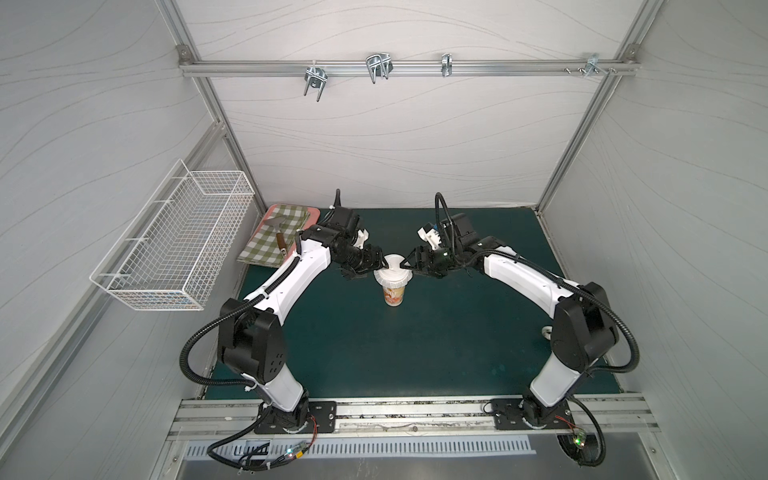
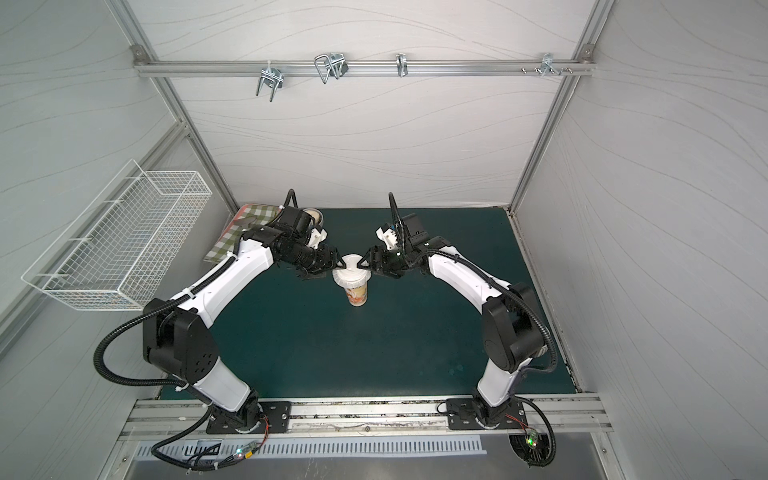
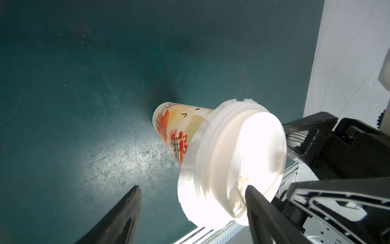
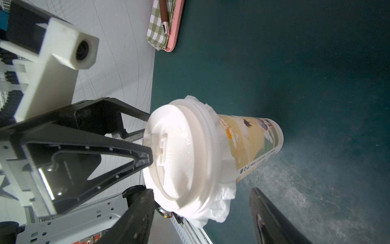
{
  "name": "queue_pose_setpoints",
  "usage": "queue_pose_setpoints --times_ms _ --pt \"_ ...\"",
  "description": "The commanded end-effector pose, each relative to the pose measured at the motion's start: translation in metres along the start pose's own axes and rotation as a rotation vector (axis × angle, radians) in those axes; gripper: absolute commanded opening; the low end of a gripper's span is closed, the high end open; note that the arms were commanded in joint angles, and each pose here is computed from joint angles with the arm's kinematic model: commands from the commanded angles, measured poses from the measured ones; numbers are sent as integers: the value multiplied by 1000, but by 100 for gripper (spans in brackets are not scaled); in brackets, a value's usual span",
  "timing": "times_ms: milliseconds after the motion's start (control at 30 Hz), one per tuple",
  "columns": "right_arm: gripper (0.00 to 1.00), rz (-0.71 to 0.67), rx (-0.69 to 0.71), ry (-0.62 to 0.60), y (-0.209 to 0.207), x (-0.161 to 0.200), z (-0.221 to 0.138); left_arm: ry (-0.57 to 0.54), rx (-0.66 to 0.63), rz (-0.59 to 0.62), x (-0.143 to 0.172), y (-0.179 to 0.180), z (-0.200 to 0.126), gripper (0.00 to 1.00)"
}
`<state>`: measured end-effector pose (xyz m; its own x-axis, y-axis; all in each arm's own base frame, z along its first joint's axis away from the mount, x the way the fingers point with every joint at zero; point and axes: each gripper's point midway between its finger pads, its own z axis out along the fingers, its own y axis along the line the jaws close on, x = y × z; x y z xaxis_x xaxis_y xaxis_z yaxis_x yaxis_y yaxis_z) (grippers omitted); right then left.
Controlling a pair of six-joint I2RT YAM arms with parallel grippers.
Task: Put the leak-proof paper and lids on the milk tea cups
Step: Secure the cup lid on the cup.
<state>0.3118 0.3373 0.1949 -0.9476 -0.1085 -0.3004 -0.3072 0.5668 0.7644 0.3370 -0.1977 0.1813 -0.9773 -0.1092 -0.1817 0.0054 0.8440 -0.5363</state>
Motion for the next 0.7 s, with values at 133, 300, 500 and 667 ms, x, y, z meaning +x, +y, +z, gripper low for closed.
queue_pose_setpoints --times_ms 133,300,500,667 --pt "71 -12 11 15 0 10 0 -38 27 34 -1 -9 -11 79" --pt "68 -12 13 21 -2 12 1 -36 29 34 1 -9 -10 79" --pt "65 -9 16 29 -4 16 3 -32 31 35 3 -7 -9 79" --pt "64 -7 21 35 -8 19 4 -26 28 33 5 -5 -6 79"
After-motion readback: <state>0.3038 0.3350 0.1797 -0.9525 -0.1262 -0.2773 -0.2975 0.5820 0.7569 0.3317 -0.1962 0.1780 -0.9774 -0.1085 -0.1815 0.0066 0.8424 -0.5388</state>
